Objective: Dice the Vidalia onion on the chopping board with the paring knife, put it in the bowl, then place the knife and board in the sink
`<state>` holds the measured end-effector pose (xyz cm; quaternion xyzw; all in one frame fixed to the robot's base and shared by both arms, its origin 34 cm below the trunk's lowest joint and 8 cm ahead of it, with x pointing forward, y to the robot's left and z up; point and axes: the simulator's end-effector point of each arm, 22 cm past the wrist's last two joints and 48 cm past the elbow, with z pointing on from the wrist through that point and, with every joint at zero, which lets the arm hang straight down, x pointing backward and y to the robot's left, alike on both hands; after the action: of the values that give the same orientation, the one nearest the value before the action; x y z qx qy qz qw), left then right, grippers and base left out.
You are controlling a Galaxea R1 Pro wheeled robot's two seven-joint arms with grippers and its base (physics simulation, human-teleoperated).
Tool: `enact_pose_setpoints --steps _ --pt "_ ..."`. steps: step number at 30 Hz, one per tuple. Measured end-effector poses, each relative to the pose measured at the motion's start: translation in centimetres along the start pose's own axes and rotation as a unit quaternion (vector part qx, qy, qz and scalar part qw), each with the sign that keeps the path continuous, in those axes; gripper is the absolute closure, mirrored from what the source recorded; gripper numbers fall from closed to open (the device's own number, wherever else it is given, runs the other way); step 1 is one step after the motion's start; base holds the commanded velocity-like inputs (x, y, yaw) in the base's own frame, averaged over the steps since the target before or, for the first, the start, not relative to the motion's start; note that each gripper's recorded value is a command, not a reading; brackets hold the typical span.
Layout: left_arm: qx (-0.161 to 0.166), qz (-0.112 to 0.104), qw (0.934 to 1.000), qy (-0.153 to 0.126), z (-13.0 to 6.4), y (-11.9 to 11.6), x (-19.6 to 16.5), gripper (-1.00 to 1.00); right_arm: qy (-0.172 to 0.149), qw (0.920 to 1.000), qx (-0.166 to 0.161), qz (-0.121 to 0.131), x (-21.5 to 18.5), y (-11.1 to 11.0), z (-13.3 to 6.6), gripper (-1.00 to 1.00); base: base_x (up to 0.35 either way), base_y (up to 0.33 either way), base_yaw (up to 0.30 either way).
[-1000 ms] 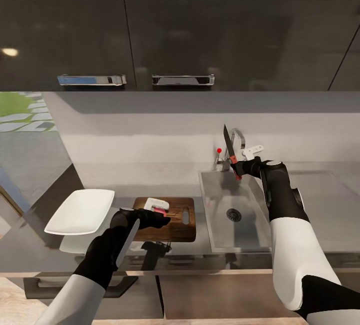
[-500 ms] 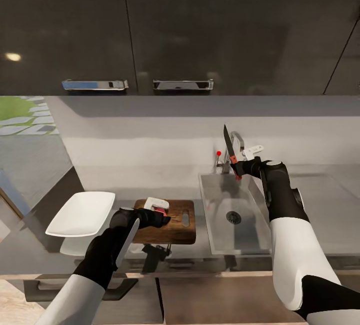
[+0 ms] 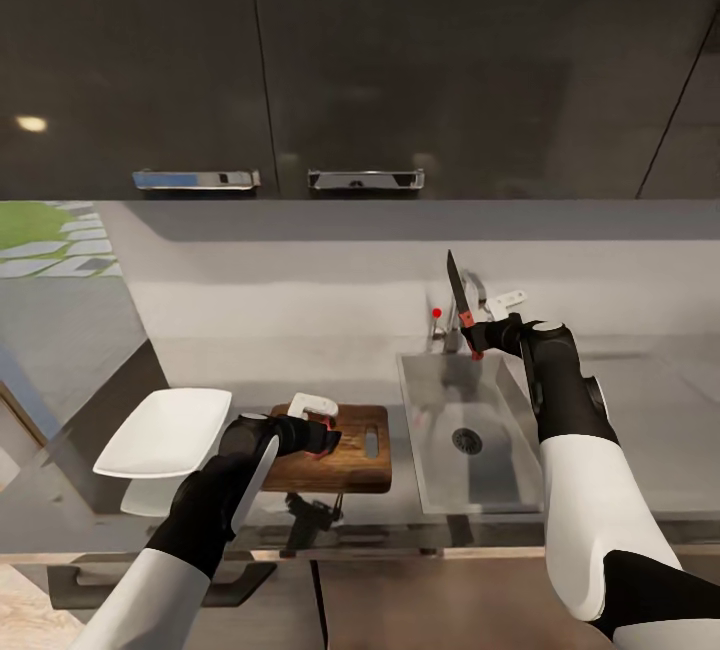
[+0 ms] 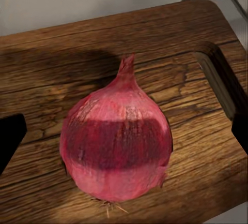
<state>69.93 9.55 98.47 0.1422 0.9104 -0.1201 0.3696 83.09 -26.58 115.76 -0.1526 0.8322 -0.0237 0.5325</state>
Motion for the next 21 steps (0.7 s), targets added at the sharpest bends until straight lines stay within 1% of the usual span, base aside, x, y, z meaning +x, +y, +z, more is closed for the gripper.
enact_pose_setpoints --steps 12,15,16,17,21 --pt "-0.002 0.004 0.9999 -0.012 -0.9 -0.1 -1.1 -1.00 -0.009 1.0000 0.003 -0.001 -1.1 -0.2 -0.9 1.00 0.000 0.000 0.000" --pt "-0.002 0.006 0.9997 -0.022 -1.4 -0.2 -1.8 -1.00 -0.011 0.9999 0.003 -0.001 -1.4 -0.3 -1.1 1.00 0.000 0.000 0.000" --pt "-0.002 0.008 0.9996 -0.028 -1.7 -0.3 -2.3 -1.00 -0.012 0.9999 0.004 -0.002 -1.5 -0.3 -1.2 1.00 0.000 0.000 0.000" --pt "-0.003 0.011 0.9990 -0.043 -2.6 -0.3 -3.6 -1.00 -0.013 0.9999 0.004 -0.002 -1.6 -0.3 -1.3 1.00 0.000 0.000 0.000" --pt "-0.005 0.017 0.9981 -0.060 -5.0 -0.6 -5.7 -1.00 -0.015 0.9999 0.004 -0.002 -1.8 -0.3 -1.5 1.00 0.000 0.000 0.000"
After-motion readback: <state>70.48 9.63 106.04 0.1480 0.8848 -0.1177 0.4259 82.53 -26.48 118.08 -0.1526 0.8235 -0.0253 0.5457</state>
